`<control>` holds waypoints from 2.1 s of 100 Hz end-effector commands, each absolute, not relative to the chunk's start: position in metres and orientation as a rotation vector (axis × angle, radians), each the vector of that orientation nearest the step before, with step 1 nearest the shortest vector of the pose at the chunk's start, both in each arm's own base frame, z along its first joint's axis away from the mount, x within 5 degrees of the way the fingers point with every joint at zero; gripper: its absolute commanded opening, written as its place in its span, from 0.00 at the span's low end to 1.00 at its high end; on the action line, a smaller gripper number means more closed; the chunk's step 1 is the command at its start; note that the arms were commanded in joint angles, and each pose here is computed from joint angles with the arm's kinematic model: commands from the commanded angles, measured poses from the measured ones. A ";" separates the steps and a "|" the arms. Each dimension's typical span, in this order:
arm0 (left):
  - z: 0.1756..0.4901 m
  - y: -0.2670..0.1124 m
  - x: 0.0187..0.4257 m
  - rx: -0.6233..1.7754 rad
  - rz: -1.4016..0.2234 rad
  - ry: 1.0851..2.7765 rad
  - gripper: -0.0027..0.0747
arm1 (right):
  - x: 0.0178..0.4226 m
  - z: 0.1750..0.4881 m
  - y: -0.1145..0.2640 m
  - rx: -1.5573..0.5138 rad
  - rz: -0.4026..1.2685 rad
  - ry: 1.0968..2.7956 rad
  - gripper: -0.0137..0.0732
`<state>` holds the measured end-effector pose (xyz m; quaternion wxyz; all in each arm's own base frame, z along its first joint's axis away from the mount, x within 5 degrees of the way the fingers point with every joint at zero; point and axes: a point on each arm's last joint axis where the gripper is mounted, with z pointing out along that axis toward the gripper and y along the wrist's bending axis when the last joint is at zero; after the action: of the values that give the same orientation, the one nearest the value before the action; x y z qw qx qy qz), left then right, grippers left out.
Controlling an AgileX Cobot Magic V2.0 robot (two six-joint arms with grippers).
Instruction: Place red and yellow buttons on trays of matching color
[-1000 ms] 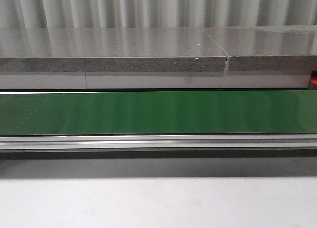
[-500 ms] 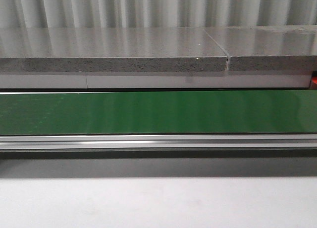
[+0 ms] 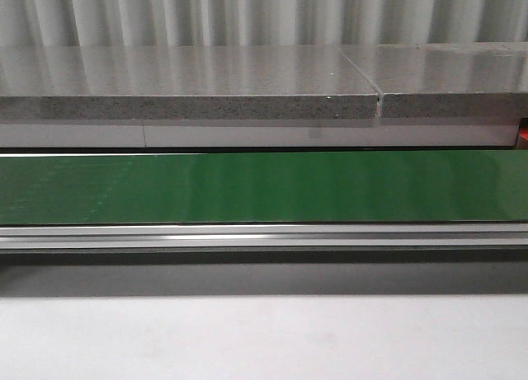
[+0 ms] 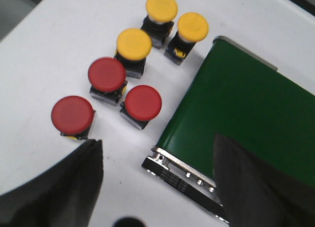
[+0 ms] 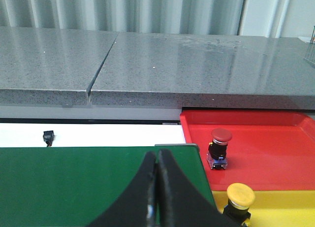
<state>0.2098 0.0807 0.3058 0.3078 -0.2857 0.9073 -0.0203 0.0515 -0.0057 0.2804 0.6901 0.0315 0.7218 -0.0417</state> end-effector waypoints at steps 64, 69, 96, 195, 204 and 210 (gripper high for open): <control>0.270 0.110 0.270 -1.400 -0.295 2.414 0.63 | 0.051 0.295 -0.006 0.051 -0.120 1.521 0.08; 0.266 0.111 0.272 -1.416 -0.296 2.420 0.63 | 0.051 0.295 -0.006 0.051 -0.120 1.521 0.08; 0.248 0.116 0.283 -1.445 -0.300 2.429 0.63 | 0.051 0.295 -0.006 0.051 -0.120 1.521 0.08; 0.220 0.124 0.303 -1.478 -0.327 2.386 0.36 | 0.051 0.295 -0.006 0.051 -0.120 1.521 0.08; 0.222 0.121 0.304 -1.459 -0.327 2.391 0.32 | 0.051 0.295 -0.006 0.051 -0.120 1.521 0.08; 0.226 0.119 0.304 -1.436 -0.322 2.380 0.31 | 0.051 0.295 -0.006 0.051 -0.120 1.521 0.08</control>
<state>0.2992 0.1220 0.2005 0.1173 -0.5162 0.8420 -0.1041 0.0515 -0.0058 0.2804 0.6901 0.0311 0.7218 -0.0424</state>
